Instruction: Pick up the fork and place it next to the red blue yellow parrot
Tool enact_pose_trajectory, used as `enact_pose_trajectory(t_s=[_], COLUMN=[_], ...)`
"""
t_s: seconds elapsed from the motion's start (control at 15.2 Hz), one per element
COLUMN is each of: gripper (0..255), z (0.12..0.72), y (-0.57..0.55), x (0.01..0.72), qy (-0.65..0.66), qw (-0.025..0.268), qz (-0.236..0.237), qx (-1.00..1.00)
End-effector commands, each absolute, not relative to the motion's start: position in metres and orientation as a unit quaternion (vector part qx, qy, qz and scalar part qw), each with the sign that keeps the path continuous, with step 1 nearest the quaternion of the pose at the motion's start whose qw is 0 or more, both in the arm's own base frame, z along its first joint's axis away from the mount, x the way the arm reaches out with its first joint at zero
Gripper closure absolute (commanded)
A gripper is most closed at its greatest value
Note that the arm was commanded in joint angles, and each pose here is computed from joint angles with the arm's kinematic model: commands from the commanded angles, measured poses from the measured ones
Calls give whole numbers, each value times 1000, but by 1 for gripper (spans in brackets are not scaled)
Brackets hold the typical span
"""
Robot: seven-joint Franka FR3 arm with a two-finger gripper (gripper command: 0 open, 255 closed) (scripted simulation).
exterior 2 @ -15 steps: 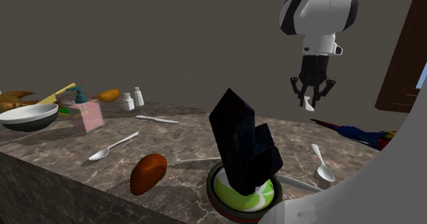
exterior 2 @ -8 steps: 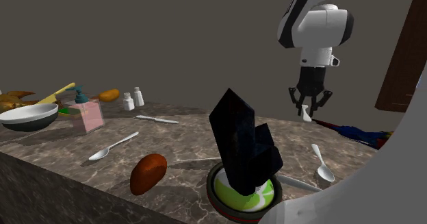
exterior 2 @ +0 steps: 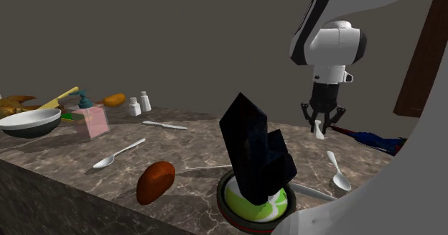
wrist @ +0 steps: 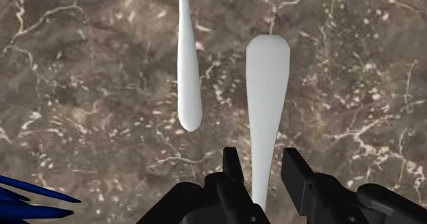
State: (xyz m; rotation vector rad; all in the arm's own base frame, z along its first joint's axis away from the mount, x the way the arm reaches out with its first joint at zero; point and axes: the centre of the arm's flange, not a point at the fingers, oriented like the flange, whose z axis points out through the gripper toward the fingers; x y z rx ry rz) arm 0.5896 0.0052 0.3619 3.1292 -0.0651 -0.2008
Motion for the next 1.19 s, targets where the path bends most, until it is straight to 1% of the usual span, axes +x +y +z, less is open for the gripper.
enact_pose_trajectory(t_s=[0.0, 0.33, 0.86, 0.92, 1.12], gripper=[255, 255, 255, 0, 0], z=[351, 322, 322, 322, 322], y=[6, 6, 6, 6, 6], x=[591, 591, 591, 591, 591], qy=[-21, -21, -21, -21, -21], qw=[3, 3, 3, 3, 3], qz=[-64, -64, -64, -64, -64], qx=[998, 998, 998, 998, 998])
